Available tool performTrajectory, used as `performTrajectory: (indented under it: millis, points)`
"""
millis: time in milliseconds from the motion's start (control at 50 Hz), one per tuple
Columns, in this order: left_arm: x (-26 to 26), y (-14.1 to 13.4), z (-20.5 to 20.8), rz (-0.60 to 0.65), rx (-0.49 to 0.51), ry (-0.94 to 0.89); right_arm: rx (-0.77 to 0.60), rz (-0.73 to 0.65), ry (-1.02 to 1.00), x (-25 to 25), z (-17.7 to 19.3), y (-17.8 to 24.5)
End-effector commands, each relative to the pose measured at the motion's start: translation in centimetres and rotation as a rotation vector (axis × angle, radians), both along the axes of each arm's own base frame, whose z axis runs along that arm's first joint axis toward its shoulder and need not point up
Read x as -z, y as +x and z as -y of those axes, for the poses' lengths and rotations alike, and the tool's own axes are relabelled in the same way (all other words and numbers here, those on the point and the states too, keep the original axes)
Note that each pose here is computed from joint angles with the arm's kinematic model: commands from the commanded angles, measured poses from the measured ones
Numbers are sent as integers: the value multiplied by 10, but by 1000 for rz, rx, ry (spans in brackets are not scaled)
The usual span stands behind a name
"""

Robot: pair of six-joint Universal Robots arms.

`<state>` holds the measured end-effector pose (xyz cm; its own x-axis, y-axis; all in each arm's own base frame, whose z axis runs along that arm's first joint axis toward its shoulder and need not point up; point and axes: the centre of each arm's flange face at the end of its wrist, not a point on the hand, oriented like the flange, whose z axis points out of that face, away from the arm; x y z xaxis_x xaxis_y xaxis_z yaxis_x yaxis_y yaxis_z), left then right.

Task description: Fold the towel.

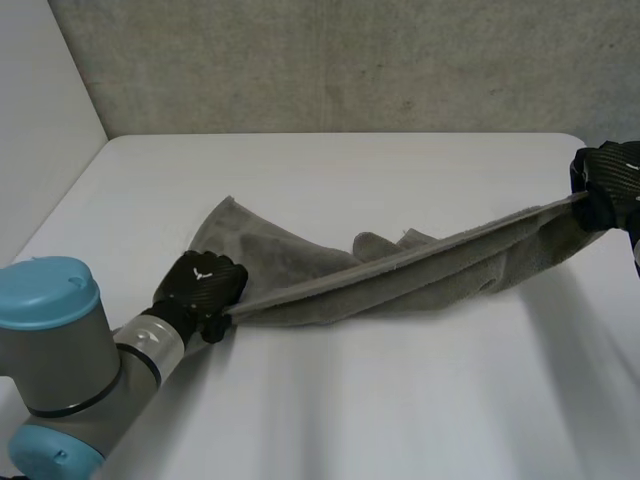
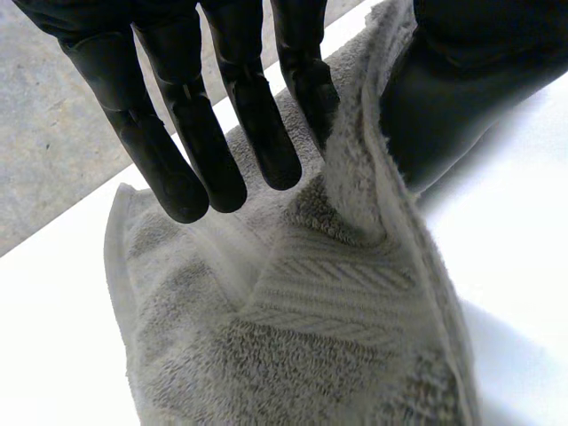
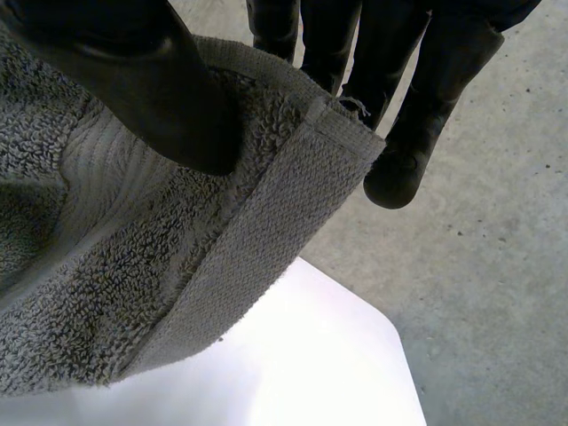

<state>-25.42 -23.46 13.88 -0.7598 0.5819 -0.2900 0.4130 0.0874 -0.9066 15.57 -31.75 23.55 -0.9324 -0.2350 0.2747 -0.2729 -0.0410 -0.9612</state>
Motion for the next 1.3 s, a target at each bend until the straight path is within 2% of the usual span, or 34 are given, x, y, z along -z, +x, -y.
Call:
performTrajectory:
  millis: [20, 120, 160, 240, 280, 340, 380, 480, 560, 600, 620, 640, 660, 700, 780, 820, 880, 940, 980, 1000, 1020, 1040, 1080, 1100, 1140, 1160, 1200, 1220, 1240, 1260, 1300]
  points:
    - [0, 7, 0, 13, -15, 34, -6, -2, 7, 2, 0, 1]
    - [-8, 6, -5, 7, 8, 40, -20, -14, 8, -2, 0, 3]
    - [-30, 5, -3, -8, 41, -33, -56, -33, 27, -4, -3, 6]
    - [-58, 13, 7, 0, 25, -146, -94, -62, 26, -18, -8, 10]
    - [-98, 24, 14, -14, -13, -282, -112, -64, -30, -48, -16, 8]
    - [-120, 26, 14, -30, -24, -342, -120, -63, -69, -64, -20, 9]
    - [-158, 29, 9, -57, -29, -432, -135, -67, -164, -99, -28, 11]
    - [-190, 33, -1, -63, -30, -456, -179, -86, -121, -126, -46, 15]
    - [-187, 34, -3, -42, -25, -403, -228, -120, -7, -120, -51, 17]
    - [-155, 31, 10, -4, -20, -280, -295, -210, 150, -83, -43, 24]
    - [-154, 31, 10, -4, -20, -280, -295, -210, 151, -83, -43, 24]
    - [-134, 29, 19, 16, -18, -208, -325, -279, 210, -64, -40, 28]
    - [-114, 27, 29, 38, -22, -141, -325, -279, 210, -64, -40, 28]
    - [-96, 26, 36, 56, -22, -84, -397, -421, 317, -30, -44, 43]
    - [-66, 24, 47, 103, -16, 1, -414, -518, 408, 0, -45, 55]
    - [-42, 24, 61, 167, -6, 40, -411, -581, 456, 24, -41, 65]
    - [-36, 23, 68, 192, 2, 31, -410, -593, 435, 30, -35, 71]
    - [-36, 18, 85, 212, 13, -15, -394, -582, 319, 27, -13, 82]
    - [-58, 13, 106, 193, -15, -113, -346, -553, 89, -1, 12, 95]
    - [-58, 13, 107, 193, -15, -113, -346, -553, 87, -1, 12, 95]
    - [-77, 9, 118, 168, -35, -195, -309, -523, -56, -24, 24, 103]
    - [-77, 9, 118, 168, -35, -196, -309, -523, -58, -24, 24, 103]
    - [-128, 1, 141, 50, -92, -412, -218, -407, -353, -79, 42, 110]
    - [-129, 1, 141, 50, -92, -413, -218, -406, -355, -80, 42, 110]
    - [-188, -2, 147, -144, -110, -583, -121, -212, -640, -145, 39, 103]
    - [-188, -2, 147, -145, -110, -583, -121, -211, -641, -146, 39, 103]
    - [-245, 5, 138, -346, -106, -701, -65, -7, -883, -211, 14, 89]
    - [-246, 5, 138, -347, -105, -701, -65, -6, -884, -211, 14, 89]
    - [-267, 6, 133, -432, -80, -744, -66, 18, -890, -222, 9, 85]
    - [-267, 6, 133, -433, -80, -745, -66, 19, -891, -222, 9, 85]
    - [-287, 8, 132, -530, -40, -785, -87, -14, -770, -217, 21, 85]
